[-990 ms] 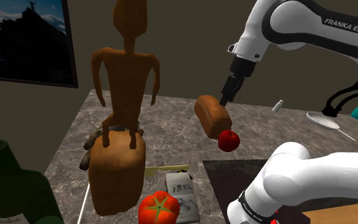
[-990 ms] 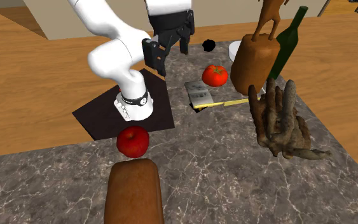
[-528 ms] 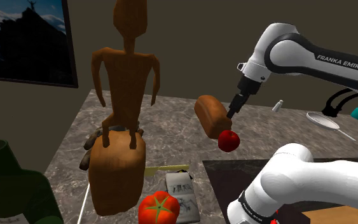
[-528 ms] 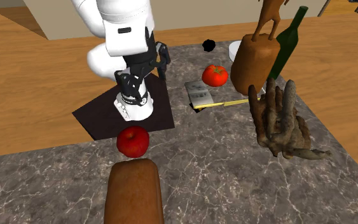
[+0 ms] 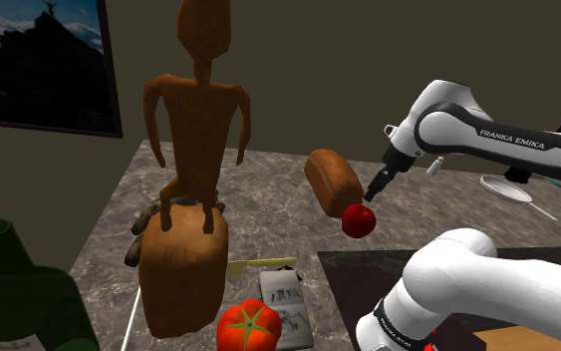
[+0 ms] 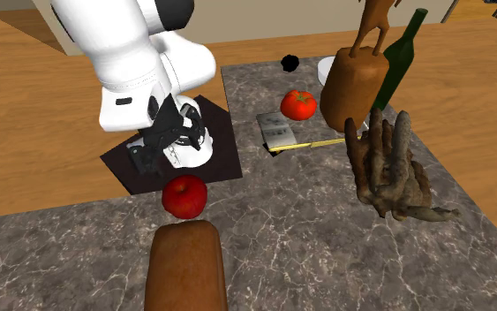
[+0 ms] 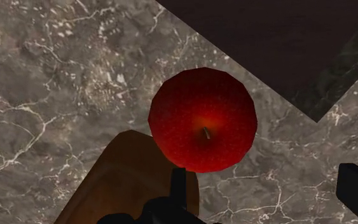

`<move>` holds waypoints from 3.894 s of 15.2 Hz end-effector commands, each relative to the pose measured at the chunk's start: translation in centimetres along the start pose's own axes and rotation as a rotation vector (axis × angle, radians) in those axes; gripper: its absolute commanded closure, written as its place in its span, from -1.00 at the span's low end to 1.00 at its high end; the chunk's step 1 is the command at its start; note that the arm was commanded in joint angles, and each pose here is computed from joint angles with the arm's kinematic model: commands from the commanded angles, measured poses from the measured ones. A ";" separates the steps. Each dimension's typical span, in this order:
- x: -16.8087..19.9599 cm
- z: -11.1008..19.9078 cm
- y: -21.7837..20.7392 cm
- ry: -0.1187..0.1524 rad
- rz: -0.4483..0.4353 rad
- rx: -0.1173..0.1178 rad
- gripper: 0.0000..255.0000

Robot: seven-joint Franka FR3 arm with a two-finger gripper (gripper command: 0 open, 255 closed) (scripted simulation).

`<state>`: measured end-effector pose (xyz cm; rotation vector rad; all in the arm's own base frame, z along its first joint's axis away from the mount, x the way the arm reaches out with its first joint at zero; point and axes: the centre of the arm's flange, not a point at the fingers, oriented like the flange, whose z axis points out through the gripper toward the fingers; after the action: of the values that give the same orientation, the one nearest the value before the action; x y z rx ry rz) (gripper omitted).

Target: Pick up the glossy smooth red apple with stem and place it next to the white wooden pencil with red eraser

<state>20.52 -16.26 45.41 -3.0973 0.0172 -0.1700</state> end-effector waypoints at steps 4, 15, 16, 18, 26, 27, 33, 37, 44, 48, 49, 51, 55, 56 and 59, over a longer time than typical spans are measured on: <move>-1.3 2.9 1.9 0.022 0.010 -0.017 -1.00; -1.3 5.9 2.0 0.022 0.010 -0.017 -1.00; -1.3 5.9 2.0 0.022 0.010 -0.017 -1.00; -1.3 5.9 2.0 0.022 0.010 -0.017 1.00; -1.3 5.9 2.0 0.022 0.010 -0.017 1.00; -1.3 5.9 2.0 0.022 0.010 -0.017 1.00; -0.9 2.7 1.9 0.022 0.010 -0.017 1.00; -0.7 0.6 1.8 0.022 0.010 -0.017 1.00; -0.3 -3.1 1.6 0.022 0.010 -0.017 1.00; 0.0 -5.1 1.5 0.022 0.010 -0.017 1.00; 0.0 -5.7 1.5 0.022 0.010 -0.017 1.00; 0.1 -6.7 1.5 0.022 0.010 -0.017 1.00; 0.4 -8.8 1.4 0.022 0.010 -0.017 1.00; 0.4 -9.3 1.4 0.022 0.010 -0.017 1.00; 0.6 -10.9 1.3 0.022 0.010 -0.017 1.00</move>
<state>19.80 -18.05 55.72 -3.1122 0.0357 -0.2053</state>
